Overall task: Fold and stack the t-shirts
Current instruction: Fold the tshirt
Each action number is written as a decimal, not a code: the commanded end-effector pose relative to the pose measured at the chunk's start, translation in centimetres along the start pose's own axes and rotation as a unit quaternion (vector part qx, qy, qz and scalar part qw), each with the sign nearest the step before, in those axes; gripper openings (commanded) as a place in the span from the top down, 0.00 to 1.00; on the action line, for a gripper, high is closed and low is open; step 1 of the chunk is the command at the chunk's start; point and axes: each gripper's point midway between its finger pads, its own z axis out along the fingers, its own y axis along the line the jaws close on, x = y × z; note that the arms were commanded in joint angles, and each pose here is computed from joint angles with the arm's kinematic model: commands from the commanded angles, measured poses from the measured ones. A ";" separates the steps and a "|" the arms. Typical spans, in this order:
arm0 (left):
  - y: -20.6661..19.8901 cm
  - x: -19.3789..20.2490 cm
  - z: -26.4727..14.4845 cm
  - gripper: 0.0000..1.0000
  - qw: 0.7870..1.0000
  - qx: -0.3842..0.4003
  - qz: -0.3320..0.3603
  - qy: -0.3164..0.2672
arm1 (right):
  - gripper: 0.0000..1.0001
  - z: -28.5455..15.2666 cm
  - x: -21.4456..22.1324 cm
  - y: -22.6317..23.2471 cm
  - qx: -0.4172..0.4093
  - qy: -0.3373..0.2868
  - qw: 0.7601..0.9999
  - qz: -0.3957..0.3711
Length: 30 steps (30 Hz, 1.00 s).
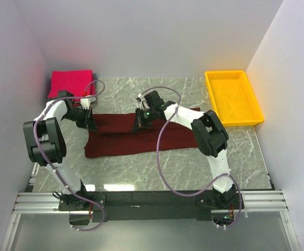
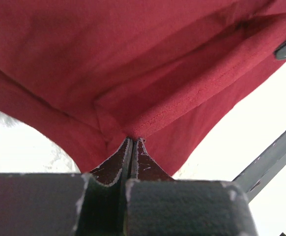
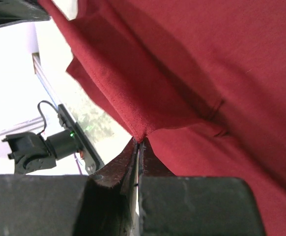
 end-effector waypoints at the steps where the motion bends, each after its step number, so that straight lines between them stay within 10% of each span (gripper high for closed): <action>1: 0.1 -3.0 -0.4 0.99 0.999 0.008 -0.009 -0.041 | 1.00 0.1 -1.7 0.0 -0.012 -0.010 1.000 -0.012; 30: 1.5 -7.9 2.7 0.99 0.997 -0.031 -0.022 -0.067 | 1.00 0.2 -3.7 -1.9 -0.023 -0.015 1.000 0.010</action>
